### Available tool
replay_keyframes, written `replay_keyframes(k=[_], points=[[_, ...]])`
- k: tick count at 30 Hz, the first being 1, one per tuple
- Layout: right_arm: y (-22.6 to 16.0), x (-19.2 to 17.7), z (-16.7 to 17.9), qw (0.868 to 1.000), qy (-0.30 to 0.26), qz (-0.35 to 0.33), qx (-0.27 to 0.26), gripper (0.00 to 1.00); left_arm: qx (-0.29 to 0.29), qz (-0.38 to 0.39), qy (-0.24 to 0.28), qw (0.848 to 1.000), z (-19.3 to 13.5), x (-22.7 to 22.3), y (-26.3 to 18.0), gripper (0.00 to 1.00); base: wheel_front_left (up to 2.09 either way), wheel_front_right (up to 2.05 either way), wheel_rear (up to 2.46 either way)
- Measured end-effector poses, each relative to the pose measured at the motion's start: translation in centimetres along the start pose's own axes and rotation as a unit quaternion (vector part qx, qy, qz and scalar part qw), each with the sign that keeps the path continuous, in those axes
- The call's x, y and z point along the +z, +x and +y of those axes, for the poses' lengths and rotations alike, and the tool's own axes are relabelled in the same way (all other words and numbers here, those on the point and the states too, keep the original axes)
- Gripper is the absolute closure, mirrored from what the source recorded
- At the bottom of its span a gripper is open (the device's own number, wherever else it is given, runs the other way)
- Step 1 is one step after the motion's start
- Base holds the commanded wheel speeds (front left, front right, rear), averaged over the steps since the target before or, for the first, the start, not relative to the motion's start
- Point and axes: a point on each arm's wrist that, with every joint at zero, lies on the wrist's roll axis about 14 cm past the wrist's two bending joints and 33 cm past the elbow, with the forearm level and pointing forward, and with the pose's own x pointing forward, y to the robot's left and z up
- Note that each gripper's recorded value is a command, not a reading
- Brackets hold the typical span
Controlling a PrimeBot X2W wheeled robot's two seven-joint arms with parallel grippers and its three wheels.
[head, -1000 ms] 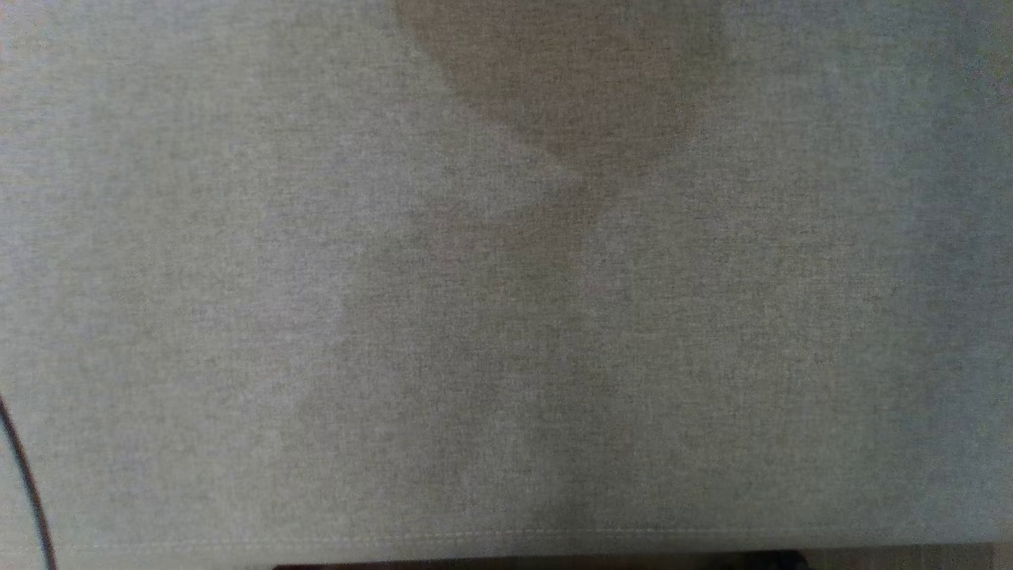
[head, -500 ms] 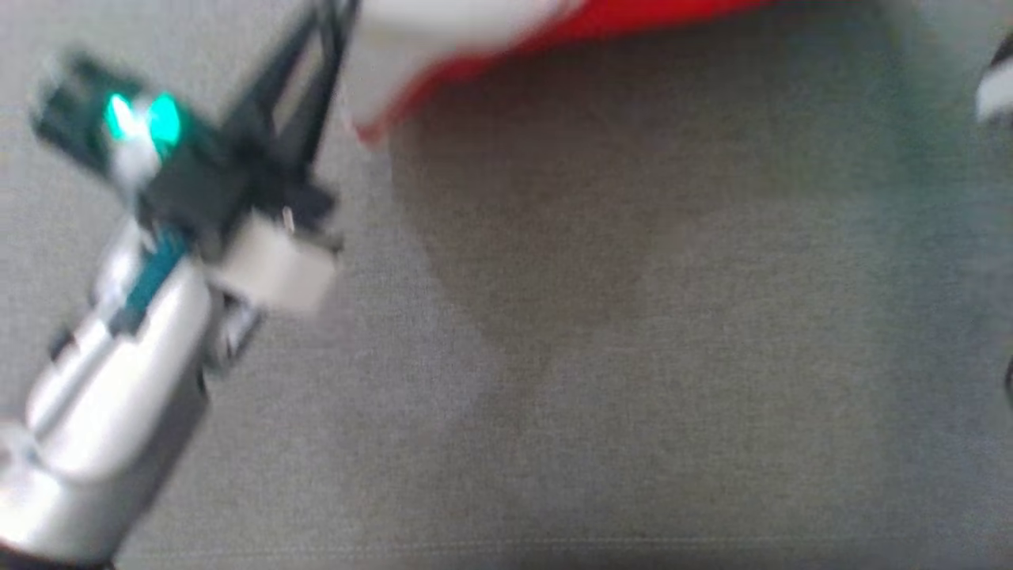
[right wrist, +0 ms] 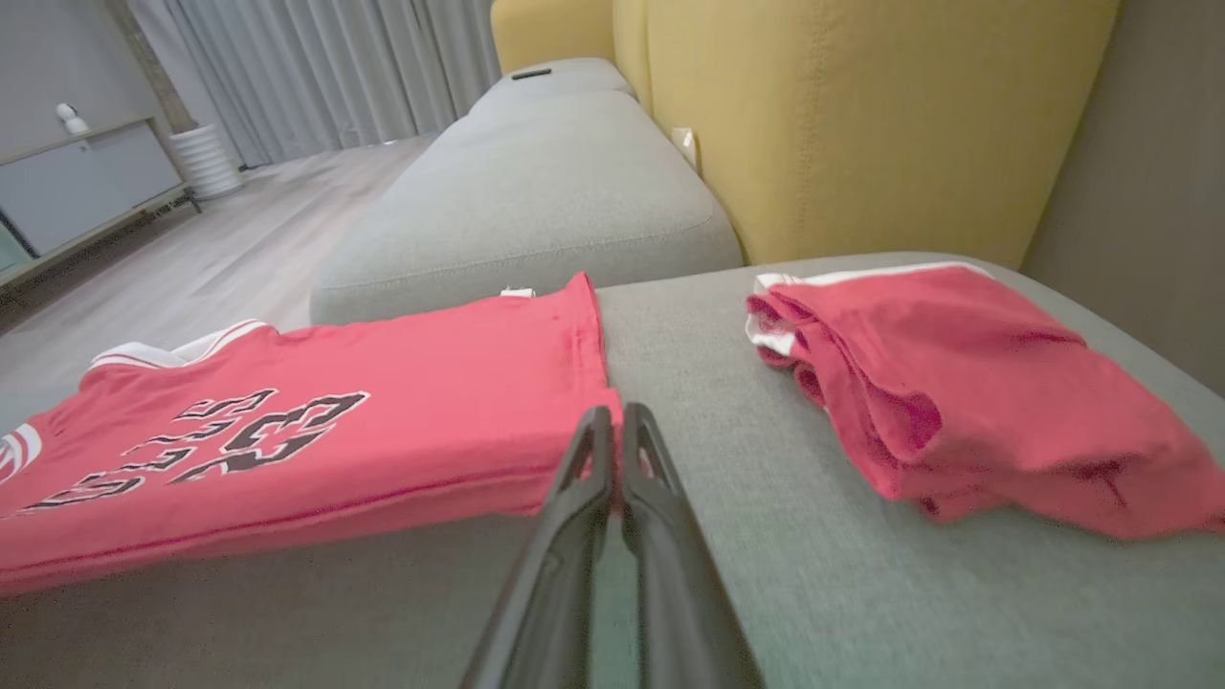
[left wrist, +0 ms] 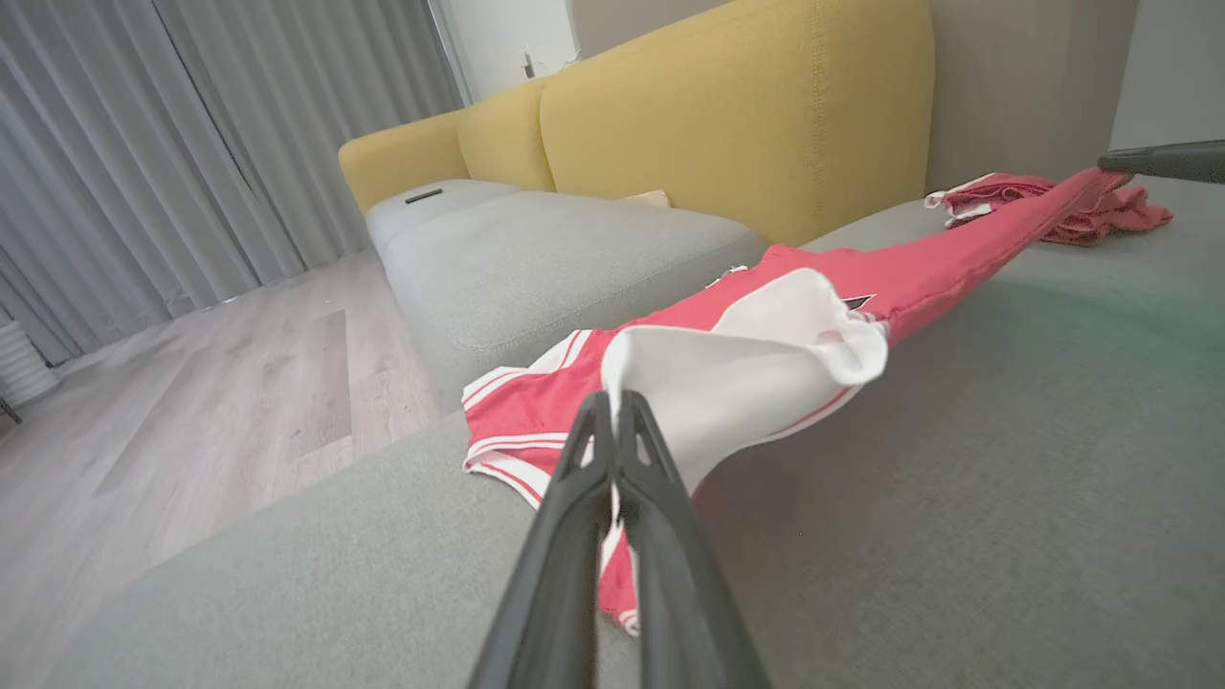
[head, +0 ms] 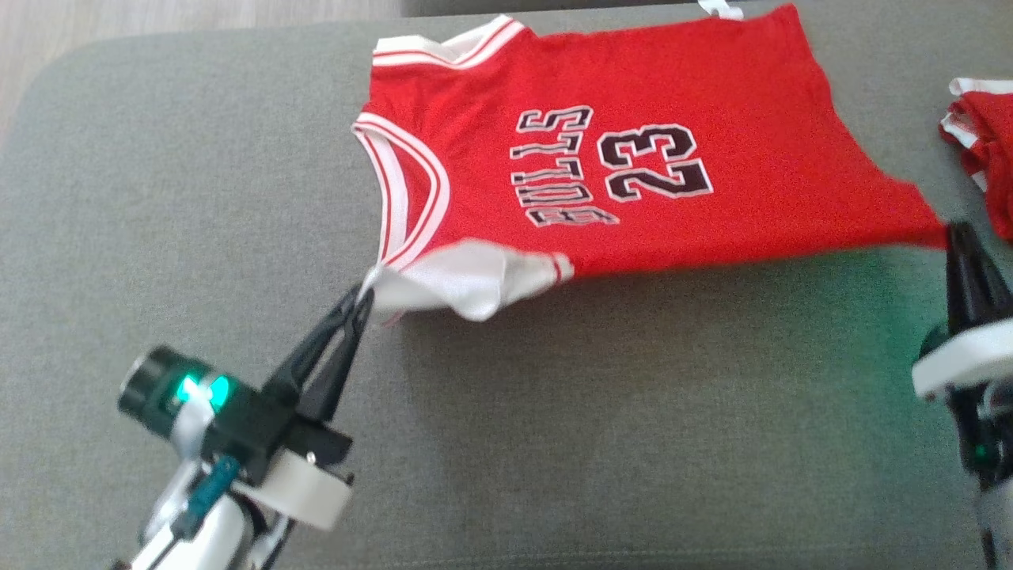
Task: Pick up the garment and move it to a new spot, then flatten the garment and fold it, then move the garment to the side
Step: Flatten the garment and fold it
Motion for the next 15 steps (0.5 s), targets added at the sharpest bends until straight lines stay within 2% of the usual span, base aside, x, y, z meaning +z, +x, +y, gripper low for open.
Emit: replay_keyframes(k=[9, 15], points=[[-5.2, -2.4, 0.2, 0.999, 0.009, 0.028, -0.025, 1.00, 0.003, 0.033, -0.028, 0.999, -2.4, -1.5, -3.2, 1.00, 0.00, 0.00, 0.00], [-5.7, -2.9, 0.5, 0.998, 0.019, 0.042, -0.035, 1.00, 0.010, 0.039, -0.033, 0.999, -2.1, -2.0, -3.0, 1.00, 0.00, 0.00, 0.00]])
